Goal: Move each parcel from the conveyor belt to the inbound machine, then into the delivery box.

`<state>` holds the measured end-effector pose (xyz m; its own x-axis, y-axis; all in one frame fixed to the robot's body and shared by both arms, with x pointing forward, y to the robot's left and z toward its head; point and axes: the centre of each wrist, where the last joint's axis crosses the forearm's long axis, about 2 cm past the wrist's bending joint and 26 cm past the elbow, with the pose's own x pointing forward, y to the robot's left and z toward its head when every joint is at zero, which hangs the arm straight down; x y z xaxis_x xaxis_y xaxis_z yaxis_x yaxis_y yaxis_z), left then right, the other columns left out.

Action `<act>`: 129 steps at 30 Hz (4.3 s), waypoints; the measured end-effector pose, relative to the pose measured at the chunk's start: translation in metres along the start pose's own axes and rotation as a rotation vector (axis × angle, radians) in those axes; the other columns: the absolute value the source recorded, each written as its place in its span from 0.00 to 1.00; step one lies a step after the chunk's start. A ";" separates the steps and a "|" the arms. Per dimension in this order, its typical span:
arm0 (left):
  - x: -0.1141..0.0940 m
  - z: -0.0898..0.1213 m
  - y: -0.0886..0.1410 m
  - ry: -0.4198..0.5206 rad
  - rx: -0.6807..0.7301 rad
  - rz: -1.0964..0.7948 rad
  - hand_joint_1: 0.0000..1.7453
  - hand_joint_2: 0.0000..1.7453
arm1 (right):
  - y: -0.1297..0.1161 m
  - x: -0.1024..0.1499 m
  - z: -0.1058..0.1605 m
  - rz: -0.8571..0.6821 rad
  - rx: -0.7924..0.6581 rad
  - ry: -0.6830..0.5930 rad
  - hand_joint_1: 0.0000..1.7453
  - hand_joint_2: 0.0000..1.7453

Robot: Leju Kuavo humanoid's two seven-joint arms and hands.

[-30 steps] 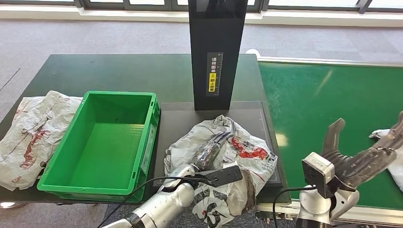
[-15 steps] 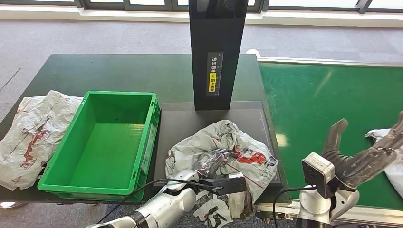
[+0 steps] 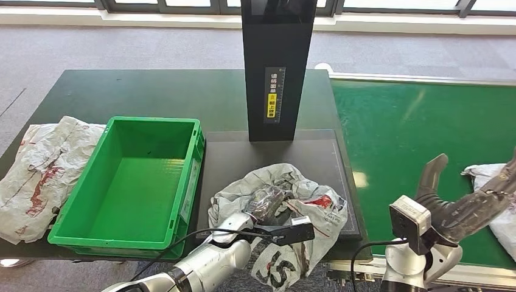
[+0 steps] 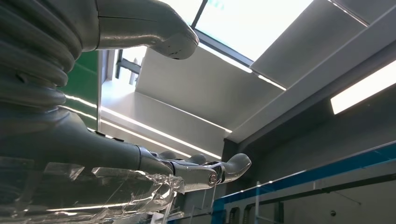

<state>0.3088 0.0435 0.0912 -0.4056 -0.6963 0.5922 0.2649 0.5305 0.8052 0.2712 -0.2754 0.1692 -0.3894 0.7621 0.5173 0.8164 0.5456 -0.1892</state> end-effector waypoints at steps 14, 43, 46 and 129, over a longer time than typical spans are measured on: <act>0.020 -0.004 0.019 -0.148 0.282 -0.218 1.00 1.00 | -0.004 -0.004 0.002 0.014 -0.006 0.014 0.00 1.00; -0.051 0.078 0.197 0.137 1.148 -0.307 1.00 1.00 | -0.013 -0.005 -0.001 0.020 -0.040 0.013 0.00 1.00; -0.078 0.090 0.192 0.239 1.135 -0.310 1.00 1.00 | -0.014 -0.005 -0.002 0.020 -0.043 0.012 0.00 1.00; -0.040 0.068 0.140 -0.571 0.748 0.872 0.00 1.00 | -0.031 -0.074 0.040 0.804 0.387 0.294 0.00 1.00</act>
<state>0.3024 0.1782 0.1780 -0.7119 0.2231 0.6659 0.1525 0.9747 -0.1636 0.2576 -0.3352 0.1038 0.3965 0.8706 0.2913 0.5746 0.0121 -0.8183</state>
